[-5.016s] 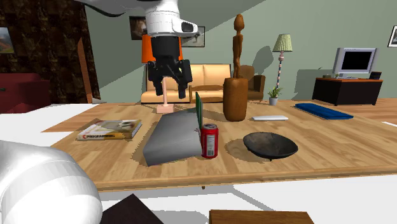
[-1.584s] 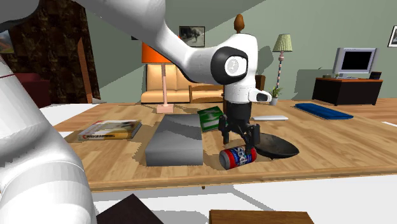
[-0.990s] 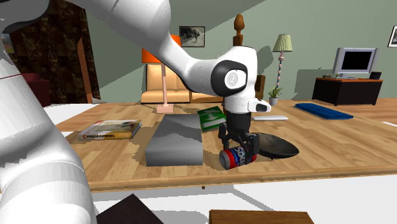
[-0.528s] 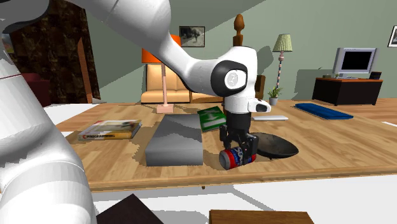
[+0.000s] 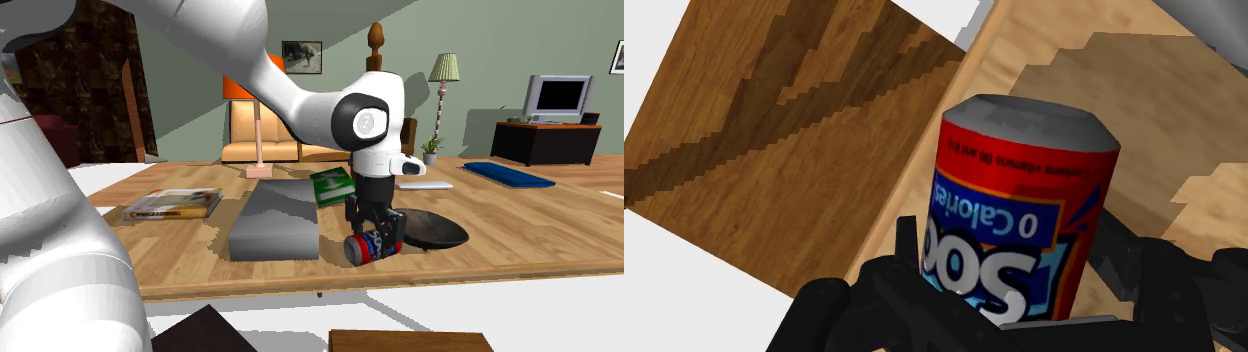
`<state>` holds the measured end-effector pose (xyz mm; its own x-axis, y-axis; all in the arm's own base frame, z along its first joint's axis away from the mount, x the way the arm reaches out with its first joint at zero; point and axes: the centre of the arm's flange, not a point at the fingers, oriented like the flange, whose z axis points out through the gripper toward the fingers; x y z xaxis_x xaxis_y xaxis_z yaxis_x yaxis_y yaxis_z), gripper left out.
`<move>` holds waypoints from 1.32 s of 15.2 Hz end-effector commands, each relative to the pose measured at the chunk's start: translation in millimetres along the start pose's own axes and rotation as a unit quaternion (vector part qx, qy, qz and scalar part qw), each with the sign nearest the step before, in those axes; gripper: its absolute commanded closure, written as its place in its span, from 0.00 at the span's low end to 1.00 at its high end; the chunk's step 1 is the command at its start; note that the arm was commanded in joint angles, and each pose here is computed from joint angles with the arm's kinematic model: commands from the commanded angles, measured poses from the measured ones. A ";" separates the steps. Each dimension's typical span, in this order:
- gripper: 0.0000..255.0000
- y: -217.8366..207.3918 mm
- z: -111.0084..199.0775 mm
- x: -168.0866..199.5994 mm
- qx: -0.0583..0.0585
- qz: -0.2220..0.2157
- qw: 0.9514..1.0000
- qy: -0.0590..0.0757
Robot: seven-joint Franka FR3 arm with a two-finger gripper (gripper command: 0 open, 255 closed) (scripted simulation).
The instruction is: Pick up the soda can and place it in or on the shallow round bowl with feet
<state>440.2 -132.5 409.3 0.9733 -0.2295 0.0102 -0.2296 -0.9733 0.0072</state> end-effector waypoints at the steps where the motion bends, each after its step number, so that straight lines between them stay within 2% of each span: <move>1: 1.00 0.0 -8.5 0.4 0.000 0.000 1.000 0.000; 20: 1.00 0.7 -108.8 1.5 0.000 0.000 1.000 0.000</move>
<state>441.1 -132.2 512.0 0.9733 -0.2294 0.0110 -0.2295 -0.9733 0.0072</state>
